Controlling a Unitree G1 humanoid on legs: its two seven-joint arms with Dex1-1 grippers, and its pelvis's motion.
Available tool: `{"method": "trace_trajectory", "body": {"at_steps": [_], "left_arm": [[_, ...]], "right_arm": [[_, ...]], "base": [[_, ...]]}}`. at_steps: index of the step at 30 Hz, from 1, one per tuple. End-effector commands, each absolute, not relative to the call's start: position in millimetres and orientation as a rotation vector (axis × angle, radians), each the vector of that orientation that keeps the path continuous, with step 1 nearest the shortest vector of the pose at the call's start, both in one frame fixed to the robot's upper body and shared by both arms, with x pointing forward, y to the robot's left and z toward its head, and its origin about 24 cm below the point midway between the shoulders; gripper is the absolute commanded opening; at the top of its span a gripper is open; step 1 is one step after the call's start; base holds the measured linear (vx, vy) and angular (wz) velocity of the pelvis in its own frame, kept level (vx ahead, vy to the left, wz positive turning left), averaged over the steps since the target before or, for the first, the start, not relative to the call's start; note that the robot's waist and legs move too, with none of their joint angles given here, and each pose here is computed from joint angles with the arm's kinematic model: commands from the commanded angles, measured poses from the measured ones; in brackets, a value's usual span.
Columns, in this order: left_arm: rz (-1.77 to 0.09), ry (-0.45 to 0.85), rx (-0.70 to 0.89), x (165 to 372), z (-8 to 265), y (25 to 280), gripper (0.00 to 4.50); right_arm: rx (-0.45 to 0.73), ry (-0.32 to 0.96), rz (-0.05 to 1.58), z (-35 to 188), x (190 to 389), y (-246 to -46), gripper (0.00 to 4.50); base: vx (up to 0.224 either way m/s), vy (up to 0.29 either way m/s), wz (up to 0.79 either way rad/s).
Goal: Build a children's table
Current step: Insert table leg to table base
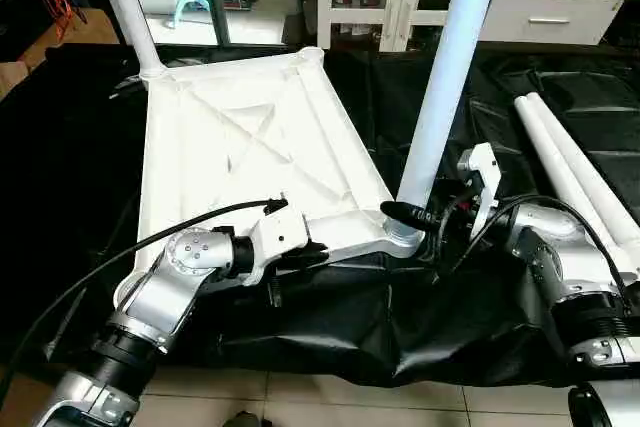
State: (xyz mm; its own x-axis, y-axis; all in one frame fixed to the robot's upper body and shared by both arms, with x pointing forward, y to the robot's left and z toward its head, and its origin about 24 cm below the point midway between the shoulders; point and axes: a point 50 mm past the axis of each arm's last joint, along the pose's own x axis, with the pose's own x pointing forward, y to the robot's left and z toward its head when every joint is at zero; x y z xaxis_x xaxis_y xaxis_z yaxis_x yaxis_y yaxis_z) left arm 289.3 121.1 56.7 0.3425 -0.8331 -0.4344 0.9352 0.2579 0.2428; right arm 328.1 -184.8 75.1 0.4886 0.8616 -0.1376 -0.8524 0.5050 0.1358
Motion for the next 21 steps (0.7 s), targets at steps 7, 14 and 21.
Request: {"method": "trace_trajectory", "body": {"at_steps": [7,14,21], "left_arm": [[-1.249,0.238,0.524,284.6,54.4,113.9,0.0],[-1.249,0.24,0.524,284.4,53.8,114.2,0.0],[-1.245,0.243,0.527,284.2,53.5,114.8,0.0]], "right_arm": [[0.035,0.188,1.085,81.3,331.8,-181.4,2.81],[0.044,0.22,1.115,78.2,330.3,-182.5,2.27],[0.064,0.224,1.113,76.8,329.9,-183.8,1.99]], "base": [[0.0,0.0,0.0],[0.0,0.0,0.0],[0.0,0.0,0.0]]}}
